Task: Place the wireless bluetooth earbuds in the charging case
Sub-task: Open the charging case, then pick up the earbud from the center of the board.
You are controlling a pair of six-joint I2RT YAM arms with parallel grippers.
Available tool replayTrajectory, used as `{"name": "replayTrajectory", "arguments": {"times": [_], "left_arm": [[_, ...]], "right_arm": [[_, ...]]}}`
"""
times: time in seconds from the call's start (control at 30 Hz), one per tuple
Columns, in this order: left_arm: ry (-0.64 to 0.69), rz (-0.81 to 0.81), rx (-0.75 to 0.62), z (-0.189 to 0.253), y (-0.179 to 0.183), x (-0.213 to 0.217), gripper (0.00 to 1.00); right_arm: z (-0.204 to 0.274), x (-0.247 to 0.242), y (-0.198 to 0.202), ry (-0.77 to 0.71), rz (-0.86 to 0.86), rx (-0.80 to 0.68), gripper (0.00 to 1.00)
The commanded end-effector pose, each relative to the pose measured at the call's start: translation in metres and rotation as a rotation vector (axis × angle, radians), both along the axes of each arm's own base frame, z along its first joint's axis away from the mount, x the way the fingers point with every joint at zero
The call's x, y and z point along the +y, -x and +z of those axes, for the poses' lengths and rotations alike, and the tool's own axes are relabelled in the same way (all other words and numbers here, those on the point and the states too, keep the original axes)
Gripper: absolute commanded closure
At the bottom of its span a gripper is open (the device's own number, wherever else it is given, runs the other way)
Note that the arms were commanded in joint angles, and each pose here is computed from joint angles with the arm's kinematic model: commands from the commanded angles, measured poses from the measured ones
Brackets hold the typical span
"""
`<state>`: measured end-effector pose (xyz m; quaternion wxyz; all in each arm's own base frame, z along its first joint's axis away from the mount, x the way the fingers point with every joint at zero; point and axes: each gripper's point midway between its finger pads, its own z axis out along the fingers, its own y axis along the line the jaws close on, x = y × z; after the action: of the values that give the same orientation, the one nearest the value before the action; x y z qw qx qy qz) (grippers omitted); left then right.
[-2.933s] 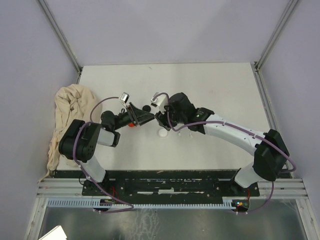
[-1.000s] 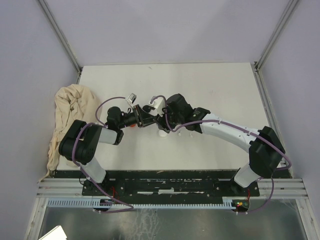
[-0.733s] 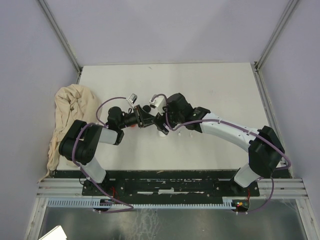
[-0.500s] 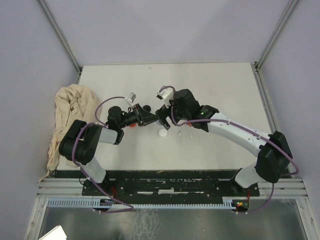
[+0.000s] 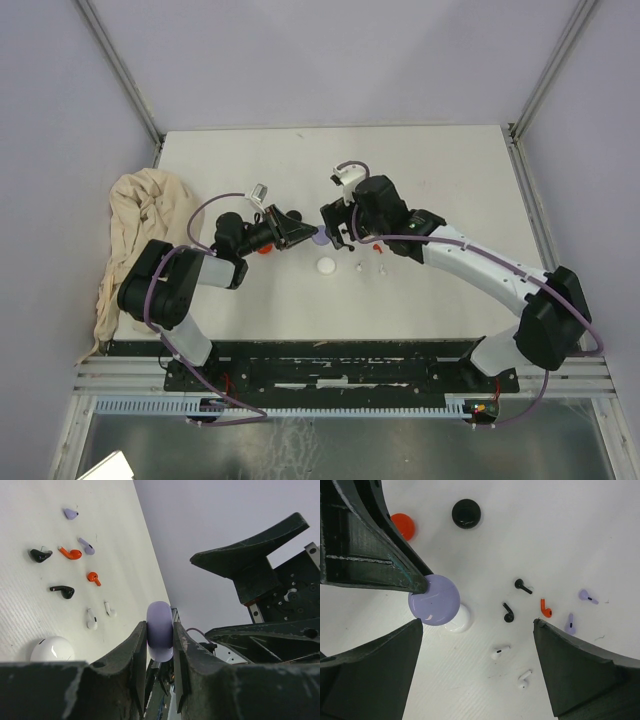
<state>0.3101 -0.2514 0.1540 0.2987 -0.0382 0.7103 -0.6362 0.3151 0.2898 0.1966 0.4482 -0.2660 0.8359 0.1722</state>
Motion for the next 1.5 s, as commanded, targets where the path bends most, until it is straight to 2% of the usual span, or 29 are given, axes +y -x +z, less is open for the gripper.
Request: {"name": "replayTrajectory", "arguments": {"times": [0.0,0.3,0.53,0.7,0.8,0.9,1.03,1.47], "left_arm": [[0.038,0.02,-0.078,0.024,-0.001,0.002,0.97],[0.058,0.015,-0.089,0.036,0.003,0.003,0.97],[0.074,0.018,-0.081,0.039,0.002,0.005,0.97],[0.09,0.074,-0.061,0.041,-0.009,0.018,0.97],[0.103,0.109,-0.045,0.039,-0.015,0.025,0.97],[0.125,0.113,-0.032,0.038,-0.015,0.027,0.97],[0.166,0.104,-0.024,0.036,-0.012,0.027,0.97],[0.2,0.096,-0.007,0.032,-0.013,0.027,0.97]], "right_arm": [[-0.007,0.008,-0.008,-0.025,-0.026,0.003,0.0],[-0.039,0.009,-0.026,0.006,-0.063,0.049,0.0],[-0.041,0.0,-0.032,-0.015,-0.095,0.046,0.01],[-0.039,-0.039,-0.042,0.028,-0.232,0.039,0.01],[-0.048,-0.069,-0.052,0.102,-0.321,0.093,0.01],[-0.057,-0.096,-0.061,0.205,-0.407,0.117,0.05],[-0.069,-0.116,-0.074,0.264,-0.464,0.164,0.12],[-0.1,-0.12,-0.096,0.299,-0.452,0.243,0.24]]}}
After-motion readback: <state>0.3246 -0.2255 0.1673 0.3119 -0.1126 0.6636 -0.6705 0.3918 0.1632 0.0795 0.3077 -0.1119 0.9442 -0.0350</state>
